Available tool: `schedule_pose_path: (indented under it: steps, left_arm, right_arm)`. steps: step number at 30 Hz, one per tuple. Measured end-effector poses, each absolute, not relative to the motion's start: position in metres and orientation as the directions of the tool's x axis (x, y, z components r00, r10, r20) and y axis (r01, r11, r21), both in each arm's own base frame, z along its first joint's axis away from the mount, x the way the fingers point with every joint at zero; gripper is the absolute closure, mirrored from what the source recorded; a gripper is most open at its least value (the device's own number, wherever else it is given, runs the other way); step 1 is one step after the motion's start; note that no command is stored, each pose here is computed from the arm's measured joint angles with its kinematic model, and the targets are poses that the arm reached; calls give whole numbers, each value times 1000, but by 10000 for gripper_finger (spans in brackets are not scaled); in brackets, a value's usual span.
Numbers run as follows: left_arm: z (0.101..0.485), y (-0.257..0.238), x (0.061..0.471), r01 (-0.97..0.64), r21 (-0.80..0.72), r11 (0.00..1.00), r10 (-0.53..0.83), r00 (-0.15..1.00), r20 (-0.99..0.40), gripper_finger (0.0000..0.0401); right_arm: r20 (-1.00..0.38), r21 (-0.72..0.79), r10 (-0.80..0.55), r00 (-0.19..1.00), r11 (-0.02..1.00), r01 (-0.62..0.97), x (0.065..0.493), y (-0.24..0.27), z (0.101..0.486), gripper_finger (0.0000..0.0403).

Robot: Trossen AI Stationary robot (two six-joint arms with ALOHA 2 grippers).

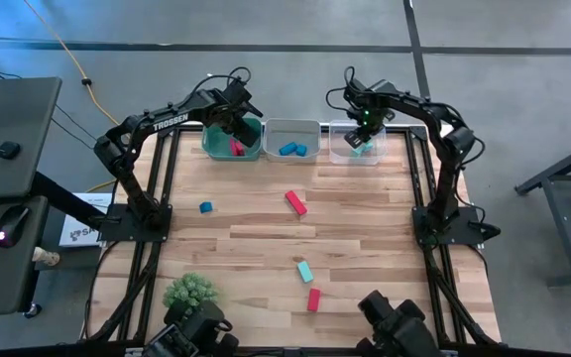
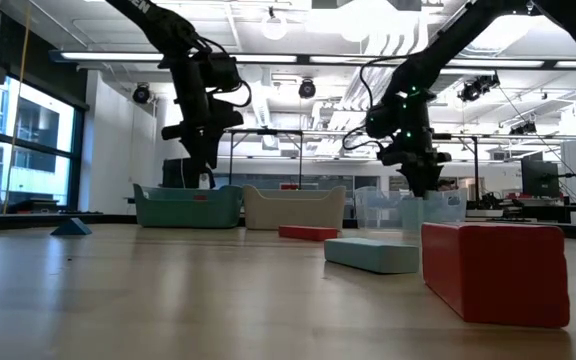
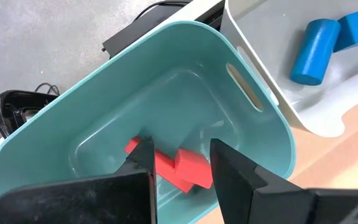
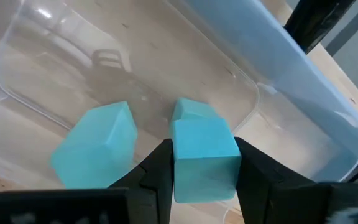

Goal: Sort & place blocks by color
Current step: Put the light blue block into the transparent bin

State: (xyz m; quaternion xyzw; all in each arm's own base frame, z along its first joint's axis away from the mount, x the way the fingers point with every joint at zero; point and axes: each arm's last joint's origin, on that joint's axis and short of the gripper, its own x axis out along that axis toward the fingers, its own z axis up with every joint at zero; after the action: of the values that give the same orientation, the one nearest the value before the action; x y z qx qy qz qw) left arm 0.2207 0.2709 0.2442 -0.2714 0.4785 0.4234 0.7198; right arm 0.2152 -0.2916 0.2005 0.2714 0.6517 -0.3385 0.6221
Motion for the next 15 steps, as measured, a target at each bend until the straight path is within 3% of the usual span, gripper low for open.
schedule_pose_path:
  steps: [15]
  left_arm:
    - [244, 271, 221, -869, 15, 494, 350, 183, -919, 325]
  right_arm:
    - [-997, -77, -44, -63, 608, 790, 209, -296, 198, 286]
